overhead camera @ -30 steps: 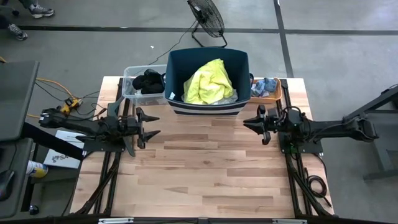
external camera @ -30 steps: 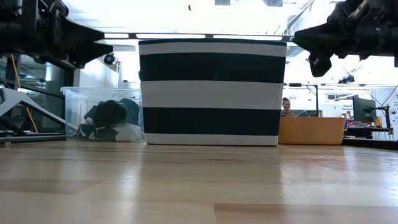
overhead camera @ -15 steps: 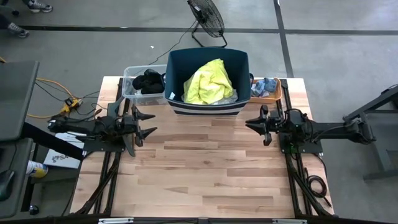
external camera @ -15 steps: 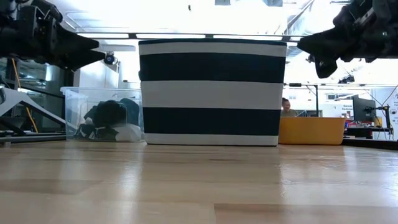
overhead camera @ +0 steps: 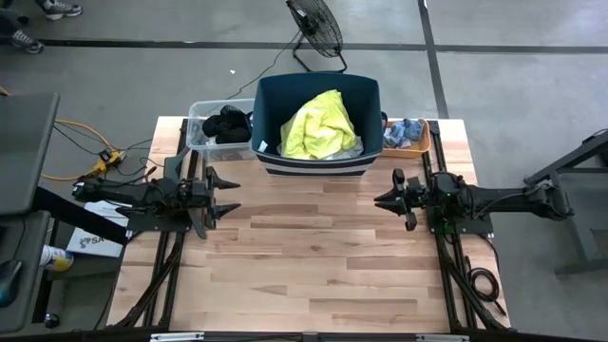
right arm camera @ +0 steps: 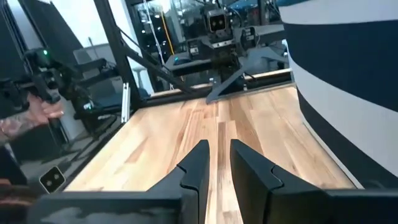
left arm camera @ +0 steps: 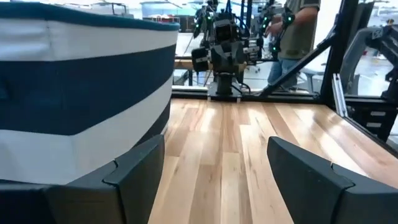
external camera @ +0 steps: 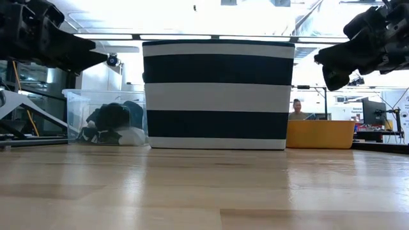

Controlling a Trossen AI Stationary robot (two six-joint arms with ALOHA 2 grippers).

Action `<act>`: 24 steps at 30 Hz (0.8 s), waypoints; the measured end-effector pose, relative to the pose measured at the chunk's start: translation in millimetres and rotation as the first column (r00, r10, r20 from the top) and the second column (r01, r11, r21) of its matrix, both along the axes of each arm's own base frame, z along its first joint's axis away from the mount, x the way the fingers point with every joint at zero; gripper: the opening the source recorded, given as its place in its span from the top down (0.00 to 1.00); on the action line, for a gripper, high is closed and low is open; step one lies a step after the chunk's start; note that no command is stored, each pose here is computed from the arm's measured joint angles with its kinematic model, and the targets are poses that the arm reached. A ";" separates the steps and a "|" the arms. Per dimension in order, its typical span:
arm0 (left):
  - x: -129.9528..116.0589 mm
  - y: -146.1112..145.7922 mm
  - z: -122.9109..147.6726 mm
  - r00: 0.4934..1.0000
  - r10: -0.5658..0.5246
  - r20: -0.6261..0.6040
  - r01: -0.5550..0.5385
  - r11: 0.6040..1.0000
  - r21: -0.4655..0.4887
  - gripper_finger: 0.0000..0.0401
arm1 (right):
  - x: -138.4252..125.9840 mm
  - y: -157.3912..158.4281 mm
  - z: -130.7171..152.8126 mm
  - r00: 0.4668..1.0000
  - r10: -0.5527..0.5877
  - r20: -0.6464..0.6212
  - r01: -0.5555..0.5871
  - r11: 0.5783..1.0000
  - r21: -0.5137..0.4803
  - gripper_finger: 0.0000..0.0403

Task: Pick & Place Cloths
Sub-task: Return to Home Position

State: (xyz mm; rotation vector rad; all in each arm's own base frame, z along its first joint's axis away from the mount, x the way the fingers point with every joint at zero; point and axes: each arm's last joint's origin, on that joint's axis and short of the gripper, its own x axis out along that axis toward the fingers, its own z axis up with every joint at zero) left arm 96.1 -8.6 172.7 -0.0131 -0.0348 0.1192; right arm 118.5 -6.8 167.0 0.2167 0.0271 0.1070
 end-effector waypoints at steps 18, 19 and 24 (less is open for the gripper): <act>-0.2 -0.2 1.2 1.000 -0.012 0.010 0.011 1.000 0.022 0.30 | -0.6 1.7 5.4 0.996 0.069 0.060 -0.068 0.997 -0.020 0.86; -0.2 -0.3 1.2 1.000 -0.013 0.010 0.013 1.000 0.021 0.30 | -0.6 1.9 5.5 0.996 0.071 0.060 -0.070 0.997 -0.021 0.86; 0.0 -2.4 1.1 0.996 -0.086 0.011 0.086 0.996 0.019 0.30 | -0.6 4.2 4.7 0.993 0.107 0.053 -0.106 0.994 -0.020 0.86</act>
